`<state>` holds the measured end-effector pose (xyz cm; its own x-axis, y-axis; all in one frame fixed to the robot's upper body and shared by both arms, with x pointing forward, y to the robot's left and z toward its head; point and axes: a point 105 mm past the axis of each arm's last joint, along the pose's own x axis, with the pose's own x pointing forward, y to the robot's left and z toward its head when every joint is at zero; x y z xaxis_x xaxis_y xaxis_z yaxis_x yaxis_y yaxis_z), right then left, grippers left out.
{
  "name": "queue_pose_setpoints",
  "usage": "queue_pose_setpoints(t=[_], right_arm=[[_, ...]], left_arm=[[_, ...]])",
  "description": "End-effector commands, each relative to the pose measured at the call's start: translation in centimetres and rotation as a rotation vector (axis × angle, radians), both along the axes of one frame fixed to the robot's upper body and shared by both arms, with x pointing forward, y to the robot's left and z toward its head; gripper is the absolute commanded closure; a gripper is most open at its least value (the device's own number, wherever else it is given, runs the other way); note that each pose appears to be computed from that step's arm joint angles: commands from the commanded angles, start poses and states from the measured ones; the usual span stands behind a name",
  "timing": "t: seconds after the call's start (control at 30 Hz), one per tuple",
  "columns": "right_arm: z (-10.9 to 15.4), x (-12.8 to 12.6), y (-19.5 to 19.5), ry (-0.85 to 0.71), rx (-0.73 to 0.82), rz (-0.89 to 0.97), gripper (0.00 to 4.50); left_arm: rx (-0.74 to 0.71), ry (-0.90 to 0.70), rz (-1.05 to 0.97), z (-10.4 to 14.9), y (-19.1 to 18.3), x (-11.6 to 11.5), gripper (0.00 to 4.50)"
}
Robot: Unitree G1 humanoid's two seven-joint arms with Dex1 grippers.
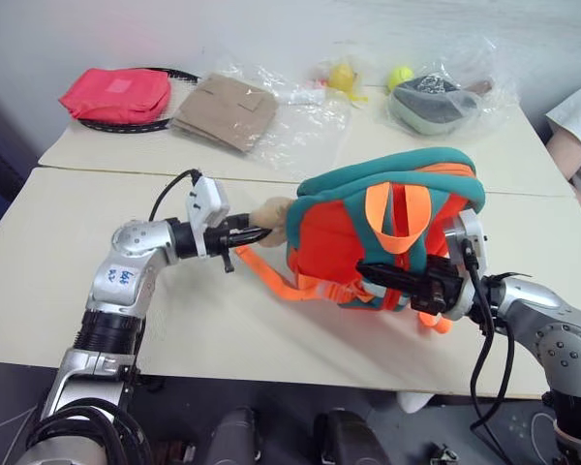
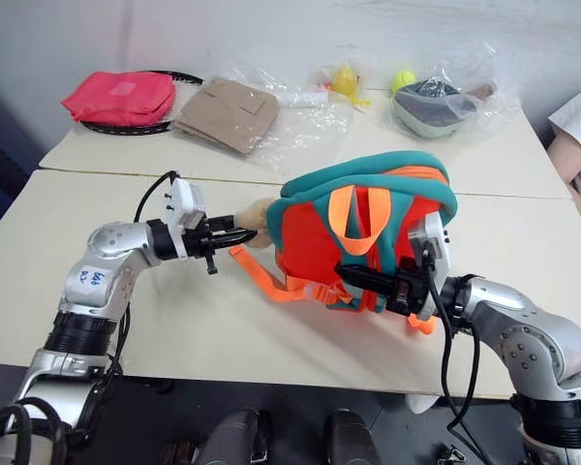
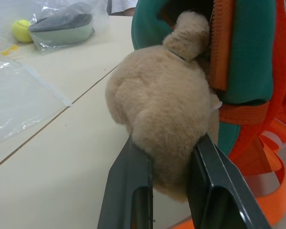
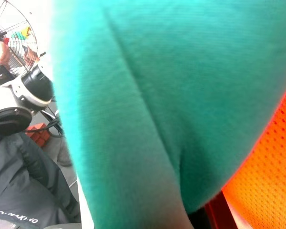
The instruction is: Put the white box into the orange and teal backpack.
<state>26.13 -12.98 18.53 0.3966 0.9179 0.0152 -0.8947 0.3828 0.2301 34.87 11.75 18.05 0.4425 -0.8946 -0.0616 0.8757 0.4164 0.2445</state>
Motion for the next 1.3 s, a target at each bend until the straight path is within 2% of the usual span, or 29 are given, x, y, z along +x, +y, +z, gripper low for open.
queue_pose_setpoints(t=[0.03,0.2,0.3,0.43,0.57,0.77,0.9,1.03,1.13,1.17,1.3], right_arm=[[0.5,0.0,-0.4,-0.055,-0.003,-0.027,4.50],[-0.1,0.3,-0.3,-0.062,-0.005,-0.032,4.50],[0.0,0.8,-0.2,-0.080,0.004,-0.044,4.50],[0.2,1.4,-0.3,-0.112,0.018,-0.070,4.50],[0.9,2.3,-0.8,-0.147,0.049,-0.121,4.50],[1.1,2.8,-0.9,-0.155,0.082,-0.157,4.50],[1.0,2.9,-0.9,-0.157,0.085,-0.164,4.50],[0.7,3.0,-1.0,-0.153,0.088,-0.173,4.50],[0.2,3.0,-1.0,-0.162,0.066,-0.179,4.50],[0.3,3.0,-1.1,-0.175,0.063,-0.191,4.17],[0.1,2.2,-2.2,-0.230,-0.033,-0.165,2.85]], left_arm=[[-0.149,0.038,0.107,0.7,1.9,0.5,3.84],[-0.413,-0.067,0.094,7.2,3.7,-0.7,3.84],[-0.495,-0.082,0.147,9.1,5.0,-0.6,3.84],[-0.418,-0.036,0.219,7.4,6.1,-0.3,3.84],[-0.288,0.095,0.241,2.5,5.8,-0.8,3.84],[-0.333,0.242,0.349,-2.6,4.5,0.9,3.84],[-0.210,0.238,0.272,-4.7,2.8,-0.3,3.84],[-0.130,0.240,0.265,-6.5,3.7,-1.2,3.84],[-0.109,0.207,0.258,-6.1,4.6,-1.8,3.84],[-0.102,0.188,0.241,-5.6,5.0,-2.3,3.85],[-0.083,0.187,0.140,-3.2,7.1,-5.3,2.66]])
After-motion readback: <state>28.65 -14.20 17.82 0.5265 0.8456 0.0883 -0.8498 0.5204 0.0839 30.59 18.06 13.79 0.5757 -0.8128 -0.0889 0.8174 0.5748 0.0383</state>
